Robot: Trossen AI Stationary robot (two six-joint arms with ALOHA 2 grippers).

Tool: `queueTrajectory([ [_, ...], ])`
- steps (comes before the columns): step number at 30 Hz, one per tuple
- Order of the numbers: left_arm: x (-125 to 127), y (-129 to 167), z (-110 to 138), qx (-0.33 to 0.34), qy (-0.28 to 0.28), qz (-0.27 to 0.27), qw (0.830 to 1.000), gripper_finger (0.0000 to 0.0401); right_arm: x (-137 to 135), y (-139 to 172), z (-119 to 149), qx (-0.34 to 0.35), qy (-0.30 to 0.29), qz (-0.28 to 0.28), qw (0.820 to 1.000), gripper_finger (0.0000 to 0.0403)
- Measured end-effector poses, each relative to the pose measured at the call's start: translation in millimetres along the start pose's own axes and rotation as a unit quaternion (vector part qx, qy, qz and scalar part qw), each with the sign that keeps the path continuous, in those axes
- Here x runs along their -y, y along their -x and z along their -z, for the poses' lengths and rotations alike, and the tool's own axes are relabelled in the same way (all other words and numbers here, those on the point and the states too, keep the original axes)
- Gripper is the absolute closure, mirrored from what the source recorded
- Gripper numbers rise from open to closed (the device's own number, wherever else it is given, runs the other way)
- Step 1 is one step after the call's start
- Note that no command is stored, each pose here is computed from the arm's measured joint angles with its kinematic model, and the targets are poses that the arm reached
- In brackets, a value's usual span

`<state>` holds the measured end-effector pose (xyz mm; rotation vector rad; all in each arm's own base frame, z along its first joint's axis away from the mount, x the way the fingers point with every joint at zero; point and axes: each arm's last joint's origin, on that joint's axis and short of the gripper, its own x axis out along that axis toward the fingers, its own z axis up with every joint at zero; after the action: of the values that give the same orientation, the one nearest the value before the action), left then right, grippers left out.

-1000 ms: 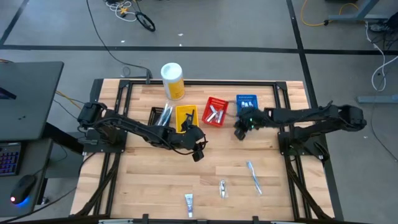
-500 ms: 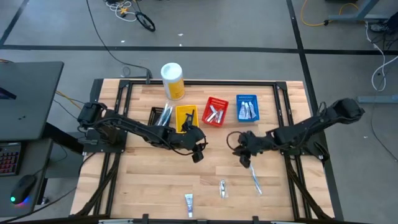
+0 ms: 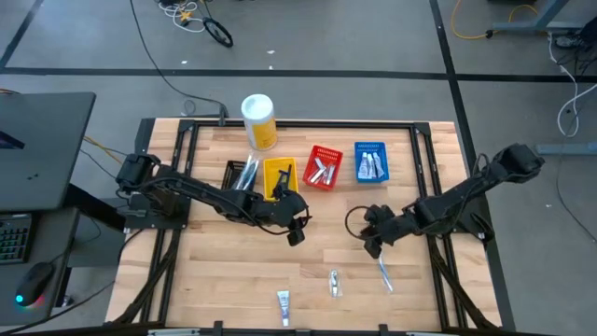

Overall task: Pick & Place Travel size toiletries
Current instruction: Put the blue toothbrush into the black bin

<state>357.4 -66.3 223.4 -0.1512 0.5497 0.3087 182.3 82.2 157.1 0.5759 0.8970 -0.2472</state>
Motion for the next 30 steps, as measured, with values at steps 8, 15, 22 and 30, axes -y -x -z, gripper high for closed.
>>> queueTrajectory([
  [8,-0.7,-0.1,-0.4,0.003,-0.003,-0.007,1.000,0.0237,-28.8,35.3,13.3,-0.114,-0.036,0.042,0.992,0.0303],
  [15,-1.7,-0.3,-0.8,0.007,-0.004,-0.018,1.000,0.0237,-39.3,27.2,42.3,-0.170,-0.050,0.057,0.983,0.0304],
  [22,-2.2,-0.2,-1.1,0.011,-0.009,-0.028,1.000,0.0237,-34.7,1.4,56.2,-0.192,-0.071,0.107,0.973,0.0304],
  [30,-2.1,-0.2,-1.0,0.011,-0.005,-0.028,1.000,0.0237,-35.1,-11.6,54.8,-0.170,-0.078,0.115,0.976,0.0304],
])
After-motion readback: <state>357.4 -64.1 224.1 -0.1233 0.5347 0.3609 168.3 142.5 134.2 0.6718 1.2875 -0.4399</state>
